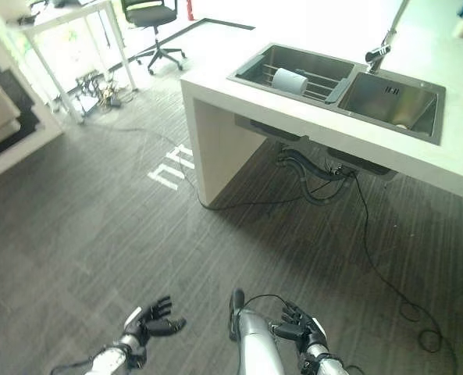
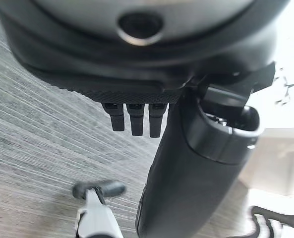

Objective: Place the dishes in the dishwasher.

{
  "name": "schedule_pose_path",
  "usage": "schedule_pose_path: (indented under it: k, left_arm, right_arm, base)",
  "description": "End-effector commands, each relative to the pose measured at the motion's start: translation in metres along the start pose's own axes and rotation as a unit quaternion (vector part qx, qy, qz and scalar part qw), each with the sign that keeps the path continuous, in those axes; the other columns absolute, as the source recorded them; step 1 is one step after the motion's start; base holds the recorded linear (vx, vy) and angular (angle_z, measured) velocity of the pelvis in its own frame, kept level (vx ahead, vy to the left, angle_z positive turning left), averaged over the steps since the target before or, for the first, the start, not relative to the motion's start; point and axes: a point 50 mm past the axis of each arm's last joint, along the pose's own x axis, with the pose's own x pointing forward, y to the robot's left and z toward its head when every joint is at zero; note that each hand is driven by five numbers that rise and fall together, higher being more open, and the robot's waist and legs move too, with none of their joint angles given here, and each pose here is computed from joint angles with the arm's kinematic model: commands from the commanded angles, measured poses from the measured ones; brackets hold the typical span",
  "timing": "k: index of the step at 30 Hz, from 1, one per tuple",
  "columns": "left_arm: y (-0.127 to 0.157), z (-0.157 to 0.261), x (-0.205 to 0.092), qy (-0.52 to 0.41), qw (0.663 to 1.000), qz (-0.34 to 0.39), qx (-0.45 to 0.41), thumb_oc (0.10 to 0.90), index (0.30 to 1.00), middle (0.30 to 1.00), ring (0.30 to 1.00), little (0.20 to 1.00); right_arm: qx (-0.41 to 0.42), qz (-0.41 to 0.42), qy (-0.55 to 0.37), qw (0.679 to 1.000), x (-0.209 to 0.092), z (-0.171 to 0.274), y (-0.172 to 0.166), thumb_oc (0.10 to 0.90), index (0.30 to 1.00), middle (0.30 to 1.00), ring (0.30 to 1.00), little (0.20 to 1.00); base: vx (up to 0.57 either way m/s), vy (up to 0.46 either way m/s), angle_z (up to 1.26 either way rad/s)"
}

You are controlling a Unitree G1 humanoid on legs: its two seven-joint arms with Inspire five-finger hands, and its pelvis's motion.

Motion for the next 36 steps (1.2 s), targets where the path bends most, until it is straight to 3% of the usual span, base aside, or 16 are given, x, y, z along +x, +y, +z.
schedule_pose_path:
  k: [1,5,18,24,36]
  left_arm:
    - [0.017,0.045,0.006,-0.092,0.995,0.019,0.042,0.800,0.900,0.900,0.900,0.900]
    - [0.022,0.043,0.003,-0.084,0.996,0.019,0.032,0.800,0.900,0.900,0.900,0.900]
    - [0.028,0.022,-0.003,-0.061,0.997,0.038,0.006,0.800,0.900,0.900,0.900,0.900]
    - [0.046,0.010,-0.008,-0.027,0.997,0.071,0.016,0.800,0.900,0.900,0.900,0.900]
    - [0.057,-0.007,-0.015,0.023,0.995,0.093,0.009,0.800,0.900,0.900,0.900,0.900]
  right_arm:
    - [-0.014,0.012,-0.067,0.998,0.010,0.036,0.001,0.800,0.900,0.900,0.900,0.900]
    - [-0.021,0.010,-0.081,0.996,0.009,0.044,-0.004,0.800,0.900,0.900,0.900,0.900]
    - [-0.031,-0.008,-0.065,0.997,0.012,0.042,-0.004,0.800,0.900,0.900,0.900,0.900]
    - [-0.009,-0.014,-0.049,0.999,0.009,0.027,-0.001,0.800,0.900,0.900,0.900,0.900]
    - [-0.048,-0.020,-0.060,0.997,0.012,0.035,0.000,0.800,0.900,0.900,0.900,0.900]
  base:
    - [0.52,-0.365,0.01]
    - [0.35,-0.242,-0.77]
    - [0.26,0.165,-0.75]
    - [0.26,0.141,-0.19]
    - [0.13,-0.018,-0.44]
